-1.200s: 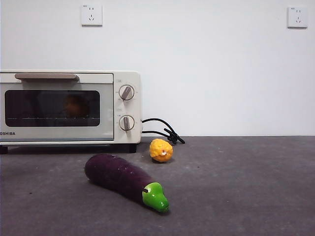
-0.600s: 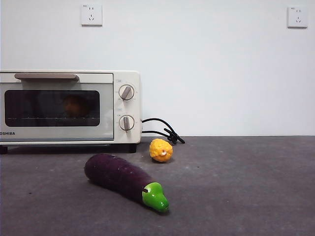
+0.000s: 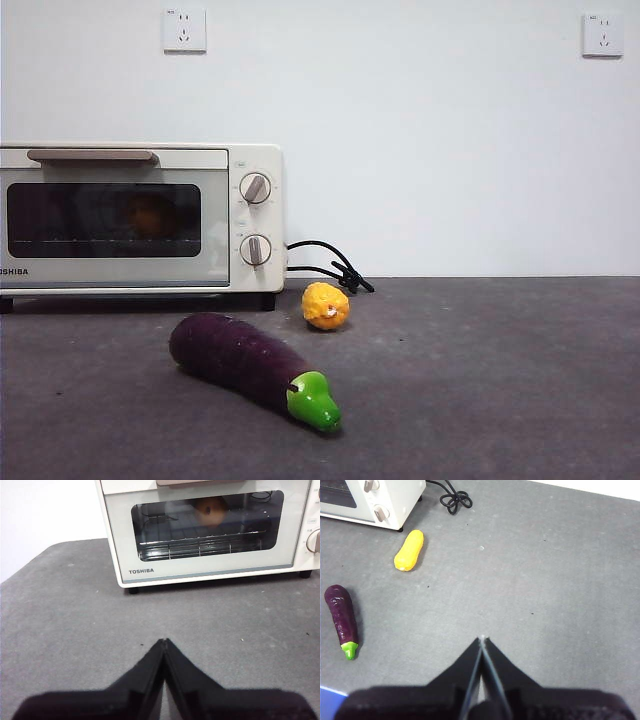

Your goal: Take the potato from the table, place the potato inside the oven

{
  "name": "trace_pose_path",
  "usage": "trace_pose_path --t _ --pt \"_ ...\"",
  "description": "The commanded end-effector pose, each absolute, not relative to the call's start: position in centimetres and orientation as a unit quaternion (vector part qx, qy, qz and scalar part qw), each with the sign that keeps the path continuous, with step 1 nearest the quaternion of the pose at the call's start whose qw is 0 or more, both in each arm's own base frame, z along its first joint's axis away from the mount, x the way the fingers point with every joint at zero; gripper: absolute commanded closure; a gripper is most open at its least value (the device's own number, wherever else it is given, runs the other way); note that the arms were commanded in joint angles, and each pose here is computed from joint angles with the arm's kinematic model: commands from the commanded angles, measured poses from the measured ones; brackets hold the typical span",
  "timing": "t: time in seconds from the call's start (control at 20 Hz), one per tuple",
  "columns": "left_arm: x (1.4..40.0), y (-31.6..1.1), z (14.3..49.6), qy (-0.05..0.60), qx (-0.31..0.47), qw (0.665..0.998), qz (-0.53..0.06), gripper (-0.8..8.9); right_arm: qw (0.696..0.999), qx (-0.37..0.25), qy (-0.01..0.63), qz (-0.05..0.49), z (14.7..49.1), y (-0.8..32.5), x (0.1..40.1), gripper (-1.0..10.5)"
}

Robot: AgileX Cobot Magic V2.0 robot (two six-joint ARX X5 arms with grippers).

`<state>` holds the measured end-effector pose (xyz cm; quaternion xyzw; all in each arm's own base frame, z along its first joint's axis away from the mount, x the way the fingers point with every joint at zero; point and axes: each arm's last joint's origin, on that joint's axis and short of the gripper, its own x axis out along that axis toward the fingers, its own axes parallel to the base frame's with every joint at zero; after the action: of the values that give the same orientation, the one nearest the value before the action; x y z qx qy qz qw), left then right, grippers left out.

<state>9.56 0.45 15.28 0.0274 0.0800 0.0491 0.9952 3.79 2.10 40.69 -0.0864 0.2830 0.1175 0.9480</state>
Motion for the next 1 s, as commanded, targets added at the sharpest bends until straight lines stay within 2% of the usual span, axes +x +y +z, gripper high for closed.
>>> trace_pose_path --t 0.05,0.9,1.0 --pt "9.61 0.48 14.96 0.082 0.016 0.995 0.051 8.18 0.944 -0.097 0.292 0.116 40.37 2.09 3.78 9.5" --pt "9.65 0.46 14.98 0.082 0.012 0.995 0.048 8.18 0.944 -0.097 0.292 0.116 40.38 2.08 3.78 9.5" --pt "9.65 0.46 14.98 0.082 0.012 0.995 0.048 8.18 0.947 -0.095 0.290 0.103 40.39 1.92 3.77 9.5"
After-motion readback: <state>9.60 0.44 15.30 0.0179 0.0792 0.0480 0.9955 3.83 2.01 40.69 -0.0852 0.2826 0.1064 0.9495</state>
